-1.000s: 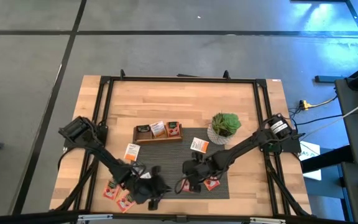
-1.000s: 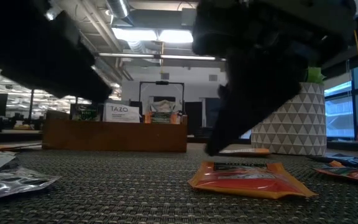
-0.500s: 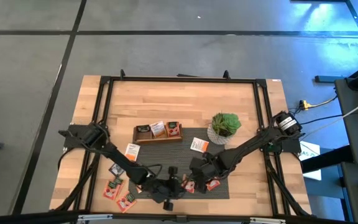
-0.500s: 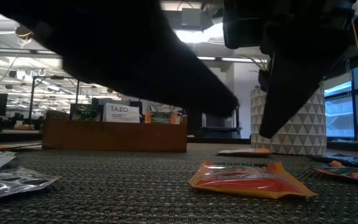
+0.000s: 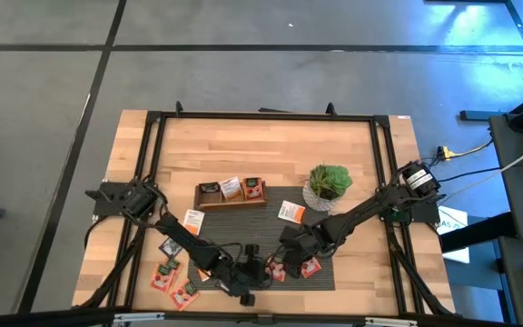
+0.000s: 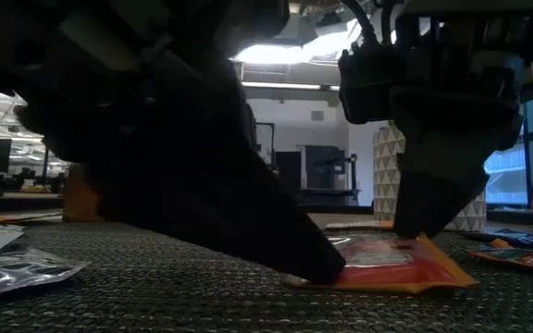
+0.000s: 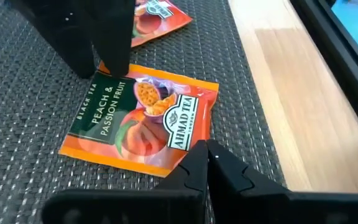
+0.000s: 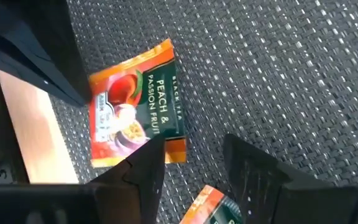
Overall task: Pick & Place Tea
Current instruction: Put the orange tea bag to the right section of the wooden organizer
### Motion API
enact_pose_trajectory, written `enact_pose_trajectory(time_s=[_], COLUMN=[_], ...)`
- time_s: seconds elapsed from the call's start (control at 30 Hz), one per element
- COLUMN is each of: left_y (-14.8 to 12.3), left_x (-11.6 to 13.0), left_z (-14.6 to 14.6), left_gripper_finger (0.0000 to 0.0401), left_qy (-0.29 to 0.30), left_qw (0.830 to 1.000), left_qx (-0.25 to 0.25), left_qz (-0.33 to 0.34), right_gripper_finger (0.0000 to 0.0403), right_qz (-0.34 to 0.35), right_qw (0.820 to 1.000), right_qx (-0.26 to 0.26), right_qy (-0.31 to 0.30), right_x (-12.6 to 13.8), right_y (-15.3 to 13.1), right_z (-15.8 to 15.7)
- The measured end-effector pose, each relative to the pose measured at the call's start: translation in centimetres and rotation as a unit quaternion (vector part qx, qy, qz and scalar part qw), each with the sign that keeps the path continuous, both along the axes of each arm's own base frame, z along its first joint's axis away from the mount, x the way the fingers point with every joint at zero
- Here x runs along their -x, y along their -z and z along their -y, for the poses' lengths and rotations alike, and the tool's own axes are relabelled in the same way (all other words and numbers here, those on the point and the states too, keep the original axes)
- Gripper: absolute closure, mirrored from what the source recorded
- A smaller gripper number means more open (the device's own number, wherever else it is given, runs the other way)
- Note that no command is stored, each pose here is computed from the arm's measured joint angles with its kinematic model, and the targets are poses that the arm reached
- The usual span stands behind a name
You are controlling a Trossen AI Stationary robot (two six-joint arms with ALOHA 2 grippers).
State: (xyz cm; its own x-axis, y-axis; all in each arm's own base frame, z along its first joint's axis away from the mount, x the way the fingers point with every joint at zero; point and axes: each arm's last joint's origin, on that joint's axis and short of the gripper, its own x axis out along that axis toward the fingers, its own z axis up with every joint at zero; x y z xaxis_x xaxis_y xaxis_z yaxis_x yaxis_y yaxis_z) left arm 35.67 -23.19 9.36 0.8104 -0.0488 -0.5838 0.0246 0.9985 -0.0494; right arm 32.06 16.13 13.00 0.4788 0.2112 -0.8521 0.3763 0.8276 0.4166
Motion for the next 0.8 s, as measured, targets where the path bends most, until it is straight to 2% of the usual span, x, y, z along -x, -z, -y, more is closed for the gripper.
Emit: enact_pose_trajectory(time_s=[0.13, 0.5, 0.63, 0.8], left_y=[0.05, 0.09, 0.11, 0.16], left_x=[-0.05, -0.13, -0.12, -0.11], left_z=[-0.15, -0.37, -0.39, -0.47], left_gripper_finger=[0.0398, 0.0398, 0.0398, 0.0398], left_qy=[-0.004, -0.007, -0.01, -0.018], left_qw=[1.0, 1.0, 1.0, 1.0], left_qx=[0.004, 0.008, 0.006, 0.0], left_qz=[-0.005, -0.009, -0.008, -0.005], right_gripper_finger=[0.0237, 0.0245, 0.0278, 0.0341], right_qz=[0.0, 0.003, 0.002, 0.005], right_qw=[1.0, 0.999, 0.999, 0.999], right_qx=[-0.017, -0.022, -0.026, -0.024], right_qy=[-0.007, -0.028, -0.035, -0.044], right_x=[-0.14, -0.21, -0.2, -0.22], right_y=[-0.08, -0.14, -0.14, -0.16], right_z=[-0.01, -0.05, -0.08, -0.1])
